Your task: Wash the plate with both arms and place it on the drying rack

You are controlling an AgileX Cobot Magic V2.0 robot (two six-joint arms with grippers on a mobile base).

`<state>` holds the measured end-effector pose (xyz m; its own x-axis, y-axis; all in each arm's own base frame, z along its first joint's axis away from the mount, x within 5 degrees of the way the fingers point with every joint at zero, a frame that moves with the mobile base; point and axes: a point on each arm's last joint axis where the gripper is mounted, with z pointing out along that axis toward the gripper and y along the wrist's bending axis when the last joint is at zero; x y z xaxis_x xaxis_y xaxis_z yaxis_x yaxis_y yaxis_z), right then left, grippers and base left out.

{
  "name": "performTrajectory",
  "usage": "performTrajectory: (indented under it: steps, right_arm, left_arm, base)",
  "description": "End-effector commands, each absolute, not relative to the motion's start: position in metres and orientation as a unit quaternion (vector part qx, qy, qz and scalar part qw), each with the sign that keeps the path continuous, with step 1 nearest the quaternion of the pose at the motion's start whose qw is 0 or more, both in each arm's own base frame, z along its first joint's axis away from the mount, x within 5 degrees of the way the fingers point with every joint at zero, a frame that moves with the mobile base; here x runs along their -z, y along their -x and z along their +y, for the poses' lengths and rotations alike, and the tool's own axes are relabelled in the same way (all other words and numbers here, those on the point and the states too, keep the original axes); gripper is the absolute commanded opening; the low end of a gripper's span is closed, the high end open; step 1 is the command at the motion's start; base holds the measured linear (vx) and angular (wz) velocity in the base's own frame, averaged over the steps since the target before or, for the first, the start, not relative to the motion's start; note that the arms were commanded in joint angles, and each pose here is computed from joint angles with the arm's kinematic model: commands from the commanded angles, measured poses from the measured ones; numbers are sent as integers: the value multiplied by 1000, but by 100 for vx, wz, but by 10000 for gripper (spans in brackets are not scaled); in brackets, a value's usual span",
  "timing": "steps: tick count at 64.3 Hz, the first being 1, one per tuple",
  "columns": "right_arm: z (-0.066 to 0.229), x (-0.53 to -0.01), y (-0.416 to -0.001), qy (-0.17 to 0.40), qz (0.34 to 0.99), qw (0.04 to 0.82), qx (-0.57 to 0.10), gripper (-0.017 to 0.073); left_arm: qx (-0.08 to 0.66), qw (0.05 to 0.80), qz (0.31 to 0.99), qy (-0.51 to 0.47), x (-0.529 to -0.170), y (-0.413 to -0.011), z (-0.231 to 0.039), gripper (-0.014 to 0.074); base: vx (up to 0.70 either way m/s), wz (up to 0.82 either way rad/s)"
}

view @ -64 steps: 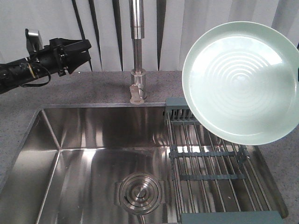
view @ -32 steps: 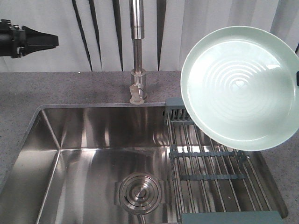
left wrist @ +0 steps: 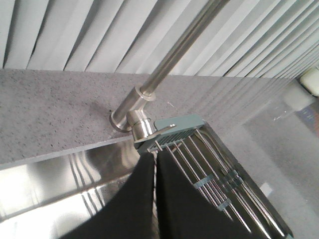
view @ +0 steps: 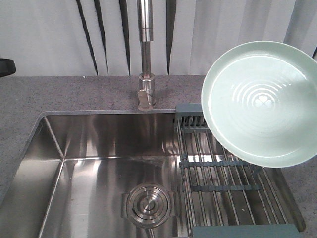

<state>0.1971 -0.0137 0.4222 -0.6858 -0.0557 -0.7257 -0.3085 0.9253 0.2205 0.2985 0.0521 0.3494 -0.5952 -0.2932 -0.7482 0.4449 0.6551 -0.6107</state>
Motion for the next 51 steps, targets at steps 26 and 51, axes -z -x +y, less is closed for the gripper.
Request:
performTrajectory:
  steps: [26,51]
  right_arm:
    - [-4,-380,-198,103,896,354,-249,-6]
    - [51,-362,-215,167,896,309,-272,-4]
  left_arm:
    - [386,479,781,-107,-369,-193,0,-7]
    - [383,482,782,-93,-355,-174,-9,-7]
  base:
    - [0,0]
    - [0,0]
